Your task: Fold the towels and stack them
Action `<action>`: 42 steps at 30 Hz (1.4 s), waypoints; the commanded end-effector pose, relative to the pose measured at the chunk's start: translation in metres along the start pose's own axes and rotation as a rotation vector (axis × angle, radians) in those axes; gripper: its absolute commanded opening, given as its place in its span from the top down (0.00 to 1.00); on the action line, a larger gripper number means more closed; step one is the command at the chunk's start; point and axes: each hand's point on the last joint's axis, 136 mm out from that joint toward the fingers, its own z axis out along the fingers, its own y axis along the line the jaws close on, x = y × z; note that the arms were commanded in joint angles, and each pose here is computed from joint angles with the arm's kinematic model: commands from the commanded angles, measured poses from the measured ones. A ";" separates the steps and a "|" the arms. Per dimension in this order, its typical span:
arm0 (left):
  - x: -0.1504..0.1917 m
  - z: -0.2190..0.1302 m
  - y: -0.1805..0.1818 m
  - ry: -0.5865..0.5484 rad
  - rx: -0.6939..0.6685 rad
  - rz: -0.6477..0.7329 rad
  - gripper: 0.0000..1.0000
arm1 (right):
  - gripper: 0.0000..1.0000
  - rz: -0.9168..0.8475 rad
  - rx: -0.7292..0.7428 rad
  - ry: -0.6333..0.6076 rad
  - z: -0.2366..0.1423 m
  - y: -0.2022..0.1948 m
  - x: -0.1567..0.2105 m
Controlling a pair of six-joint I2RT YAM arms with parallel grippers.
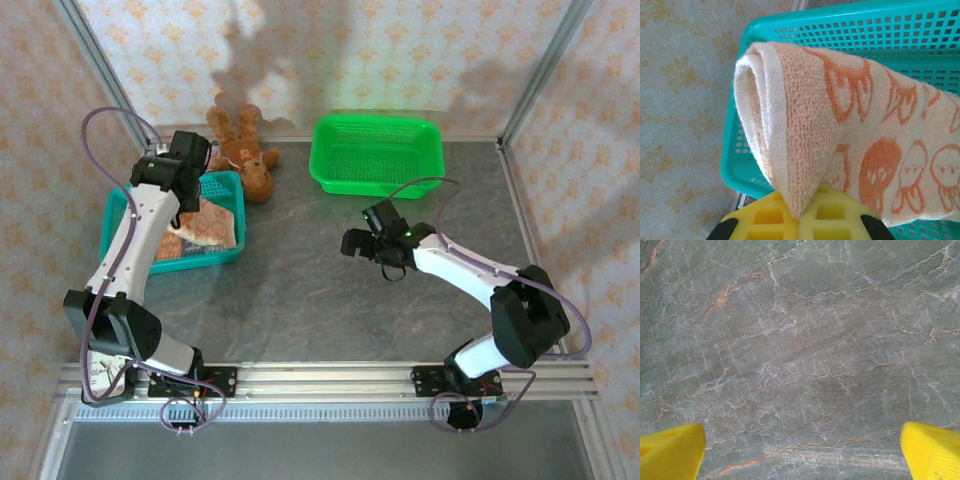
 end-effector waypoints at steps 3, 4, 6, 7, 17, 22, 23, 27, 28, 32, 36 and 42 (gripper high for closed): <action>0.003 0.007 0.012 -0.002 -0.082 0.022 1.00 | 0.01 -0.006 0.013 -0.013 -0.002 0.006 -0.006; 0.003 0.011 0.012 0.002 -0.090 0.024 1.00 | 0.01 -0.006 0.014 -0.013 -0.002 0.006 -0.006; 0.002 0.018 0.008 0.005 -0.094 0.030 1.00 | 0.01 -0.008 0.015 -0.016 -0.003 0.006 -0.006; 0.002 0.024 0.005 0.009 -0.097 0.036 1.00 | 0.01 -0.009 0.013 -0.019 -0.004 0.006 -0.007; -0.003 0.074 -0.003 0.059 -0.268 0.113 1.00 | 0.01 -0.016 0.012 -0.015 -0.006 0.006 -0.006; 0.003 0.095 -0.009 0.110 -0.324 0.152 1.00 | 0.01 -0.023 0.018 -0.028 -0.012 0.004 -0.007; 0.004 0.097 -0.009 0.113 -0.336 0.155 1.00 | 0.01 -0.024 0.023 -0.031 -0.013 0.002 -0.007; 0.009 0.105 -0.009 0.131 -0.359 0.174 0.98 | 0.01 -0.025 0.027 -0.034 -0.015 -0.001 -0.005; 0.009 0.106 -0.009 0.134 -0.365 0.178 0.96 | 0.01 -0.026 0.027 -0.032 -0.015 -0.001 -0.004; 0.011 0.108 -0.007 0.153 -0.386 0.193 0.56 | 0.01 -0.025 0.023 -0.038 -0.016 0.000 -0.005; 0.011 0.104 -0.002 0.153 -0.409 0.190 0.33 | 0.01 -0.023 0.020 -0.046 -0.019 0.000 -0.006; 0.013 0.088 0.002 0.155 -0.356 0.127 0.13 | 0.01 -0.025 0.052 -0.082 -0.026 -0.007 -0.011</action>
